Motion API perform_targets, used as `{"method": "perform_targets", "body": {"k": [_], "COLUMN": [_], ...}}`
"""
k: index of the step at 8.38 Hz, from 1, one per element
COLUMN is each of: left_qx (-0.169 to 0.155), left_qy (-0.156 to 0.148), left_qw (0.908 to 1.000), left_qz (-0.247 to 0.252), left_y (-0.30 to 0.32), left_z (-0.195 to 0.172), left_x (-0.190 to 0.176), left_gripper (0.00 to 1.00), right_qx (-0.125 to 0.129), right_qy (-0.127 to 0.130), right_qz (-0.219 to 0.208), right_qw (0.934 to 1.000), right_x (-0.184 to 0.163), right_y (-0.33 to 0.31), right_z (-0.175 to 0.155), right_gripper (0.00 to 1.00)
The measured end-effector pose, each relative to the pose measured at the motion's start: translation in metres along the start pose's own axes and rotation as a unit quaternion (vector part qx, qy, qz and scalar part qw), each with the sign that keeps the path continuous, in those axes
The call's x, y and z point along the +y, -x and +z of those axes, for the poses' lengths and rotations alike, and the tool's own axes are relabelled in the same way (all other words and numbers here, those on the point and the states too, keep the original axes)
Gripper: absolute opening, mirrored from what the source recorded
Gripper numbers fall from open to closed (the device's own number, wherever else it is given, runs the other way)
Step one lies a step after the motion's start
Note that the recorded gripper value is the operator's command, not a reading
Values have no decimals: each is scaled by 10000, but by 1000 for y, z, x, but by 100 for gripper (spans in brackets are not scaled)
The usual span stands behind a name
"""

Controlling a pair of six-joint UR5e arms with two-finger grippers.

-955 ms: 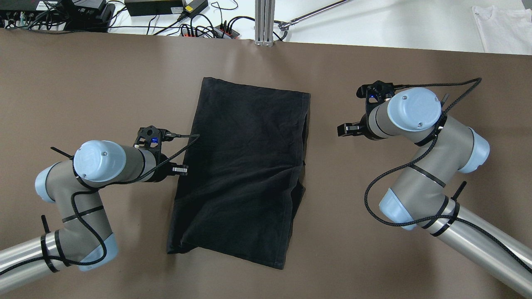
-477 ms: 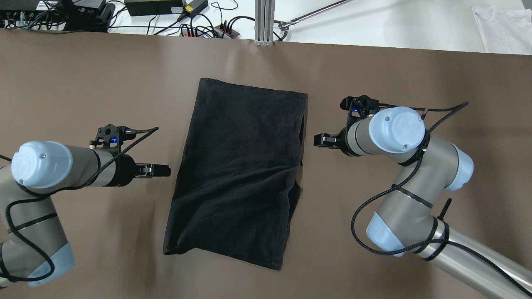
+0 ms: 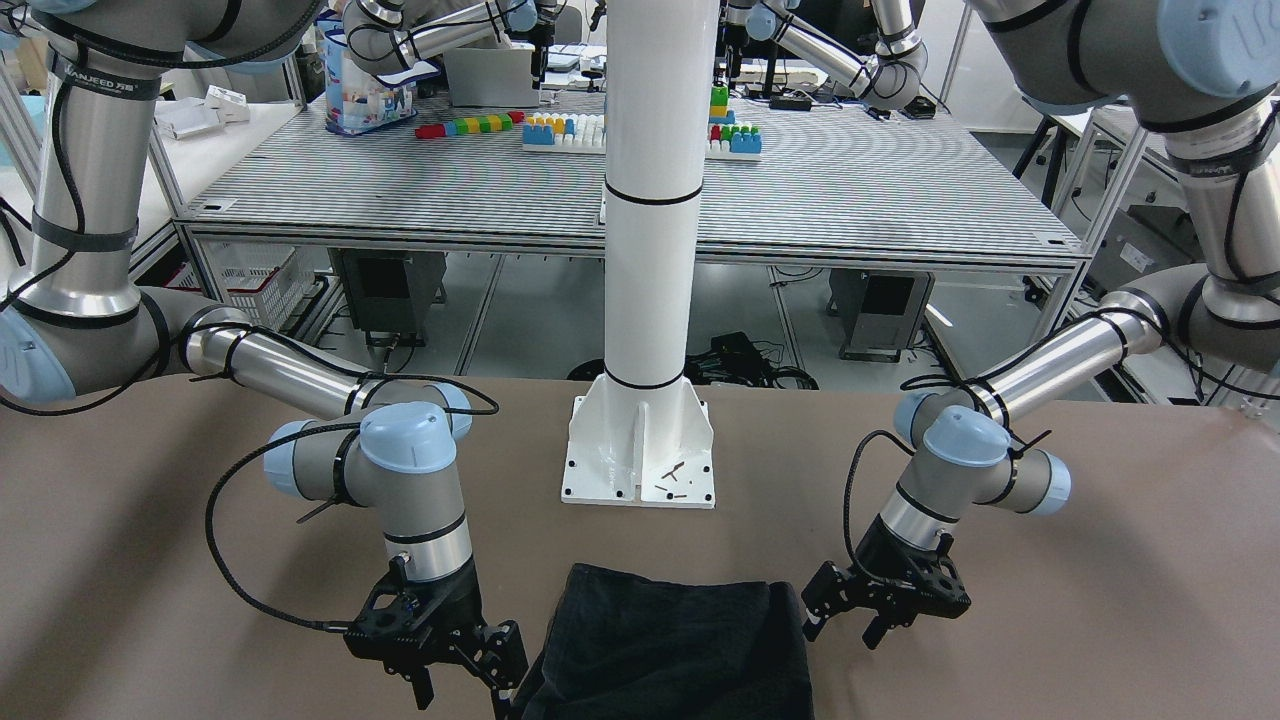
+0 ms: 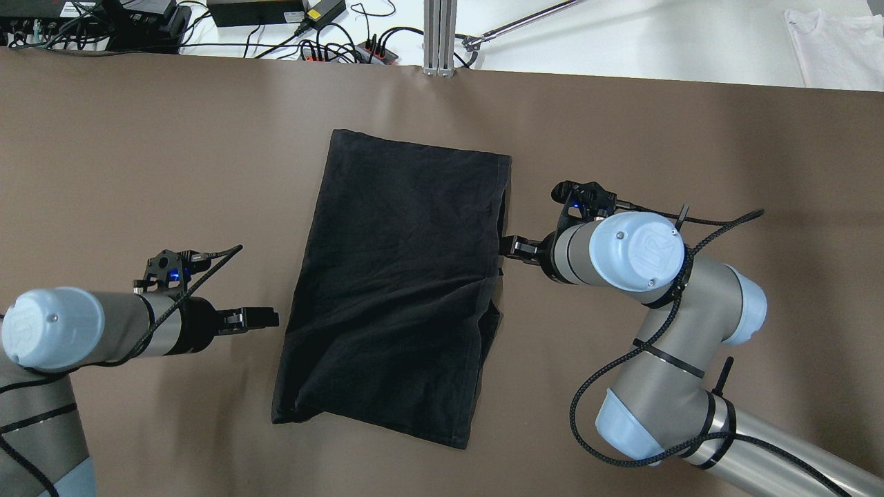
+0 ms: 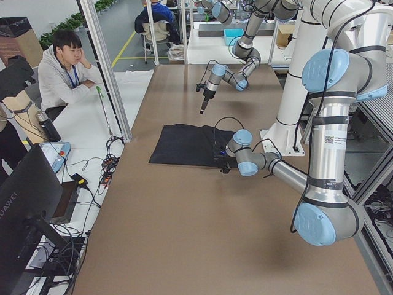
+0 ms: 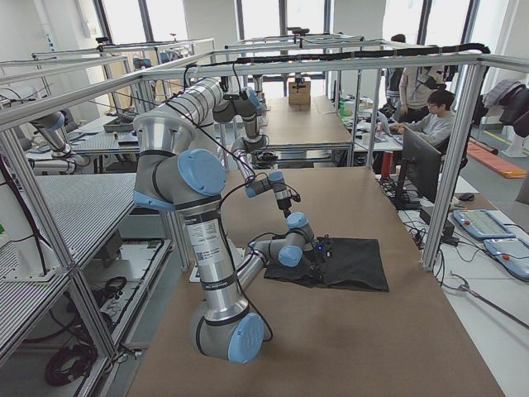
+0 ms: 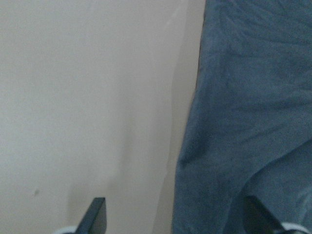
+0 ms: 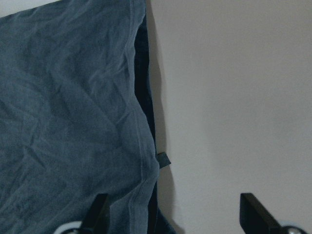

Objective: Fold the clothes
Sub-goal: 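Move both grippers to the shirt's corners nearest the robot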

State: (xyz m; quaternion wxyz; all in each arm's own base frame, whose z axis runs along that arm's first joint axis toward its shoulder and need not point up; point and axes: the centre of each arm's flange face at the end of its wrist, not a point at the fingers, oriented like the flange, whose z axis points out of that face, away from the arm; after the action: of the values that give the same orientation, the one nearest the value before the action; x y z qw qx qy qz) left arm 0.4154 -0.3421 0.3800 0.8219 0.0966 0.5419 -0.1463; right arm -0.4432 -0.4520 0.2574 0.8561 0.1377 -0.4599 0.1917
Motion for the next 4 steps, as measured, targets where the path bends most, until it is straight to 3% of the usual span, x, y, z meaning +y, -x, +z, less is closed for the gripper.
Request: {"method": "perform_targets", "body": {"k": [3,4], "left_qx": [79,74], "left_qy": [14,7], "left_qw": [9987,9982], "left_qz": [-508,-602], "left_y": [-1,-2], "left_z": [16,20], "left_x": [64,77], "left_gripper": [99,84], "right_qx": [-79,-82], "right_qy": [-118,-128], "right_qz": [241,253], "right_qw": [9996,9996], "right_x": [23,25], "right_y": [9,10], "right_z": [-2,-2], "right_gripper": [94,94]}}
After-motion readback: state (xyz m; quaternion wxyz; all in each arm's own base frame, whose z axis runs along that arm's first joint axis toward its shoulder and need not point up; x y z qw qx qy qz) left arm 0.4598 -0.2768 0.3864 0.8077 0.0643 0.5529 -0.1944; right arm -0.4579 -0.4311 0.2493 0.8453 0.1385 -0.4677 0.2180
